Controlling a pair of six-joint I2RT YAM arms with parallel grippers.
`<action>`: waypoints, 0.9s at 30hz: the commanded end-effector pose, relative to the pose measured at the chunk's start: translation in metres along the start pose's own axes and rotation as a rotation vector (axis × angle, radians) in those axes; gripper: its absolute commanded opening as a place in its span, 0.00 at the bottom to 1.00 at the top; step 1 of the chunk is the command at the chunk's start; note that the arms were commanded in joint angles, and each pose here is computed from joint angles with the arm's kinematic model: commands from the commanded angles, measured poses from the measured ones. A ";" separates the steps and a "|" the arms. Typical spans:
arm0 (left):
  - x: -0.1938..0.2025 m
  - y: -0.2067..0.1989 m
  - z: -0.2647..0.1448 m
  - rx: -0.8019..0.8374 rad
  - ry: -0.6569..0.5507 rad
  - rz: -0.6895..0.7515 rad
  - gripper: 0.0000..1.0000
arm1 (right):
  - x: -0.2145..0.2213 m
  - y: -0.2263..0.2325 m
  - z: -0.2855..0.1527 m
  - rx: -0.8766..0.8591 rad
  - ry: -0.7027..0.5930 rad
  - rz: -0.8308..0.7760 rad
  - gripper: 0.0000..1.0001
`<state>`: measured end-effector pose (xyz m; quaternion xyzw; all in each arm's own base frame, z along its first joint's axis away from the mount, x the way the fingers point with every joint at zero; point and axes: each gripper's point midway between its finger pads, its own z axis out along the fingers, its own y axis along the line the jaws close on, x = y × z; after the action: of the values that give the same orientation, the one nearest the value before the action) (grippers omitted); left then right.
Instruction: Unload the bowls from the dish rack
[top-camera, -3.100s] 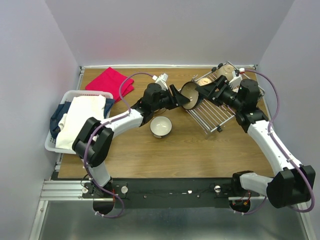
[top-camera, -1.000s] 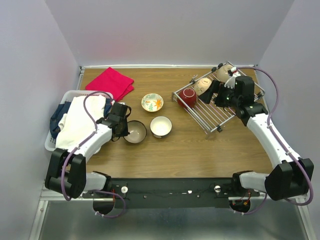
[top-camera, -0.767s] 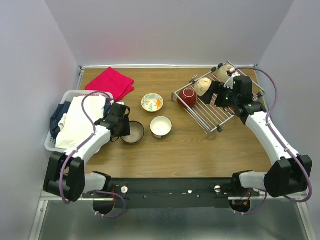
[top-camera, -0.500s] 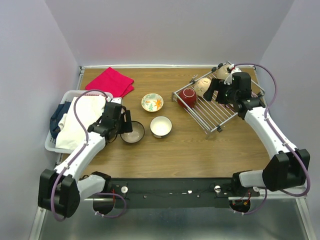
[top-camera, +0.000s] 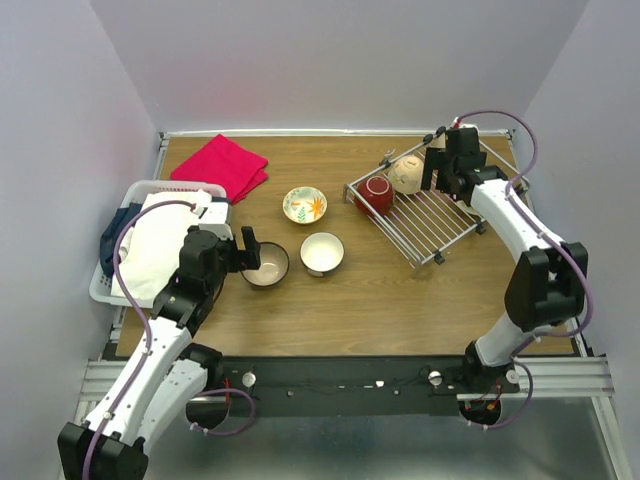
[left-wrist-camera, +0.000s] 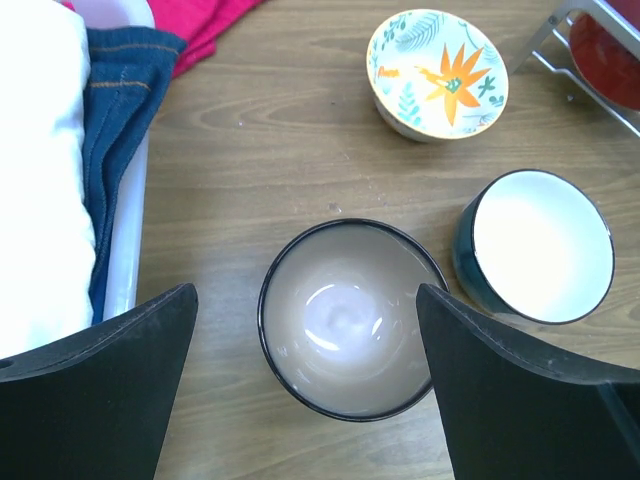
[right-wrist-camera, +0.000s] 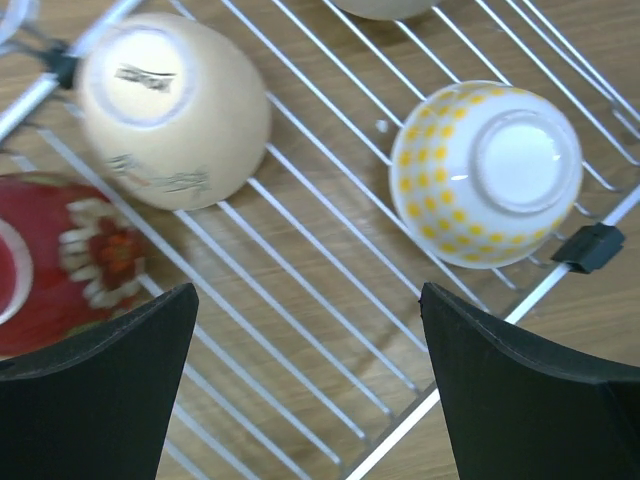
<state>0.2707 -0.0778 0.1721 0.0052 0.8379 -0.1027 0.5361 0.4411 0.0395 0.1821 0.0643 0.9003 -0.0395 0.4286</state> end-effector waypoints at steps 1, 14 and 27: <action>-0.019 0.001 -0.004 0.005 -0.103 0.025 0.99 | 0.000 -0.046 0.022 0.257 0.030 -0.110 1.00; -0.025 0.000 -0.005 0.011 -0.130 0.024 0.99 | -0.005 -0.081 0.069 0.501 0.085 -0.191 0.99; -0.025 -0.001 -0.005 0.017 -0.135 0.020 0.99 | 0.040 -0.092 0.101 0.601 0.230 -0.271 0.99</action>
<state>0.2746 -0.0779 0.1916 0.0115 0.8086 -0.1082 0.5782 0.4876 -0.0470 0.1000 0.0651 0.8972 -0.3097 0.3081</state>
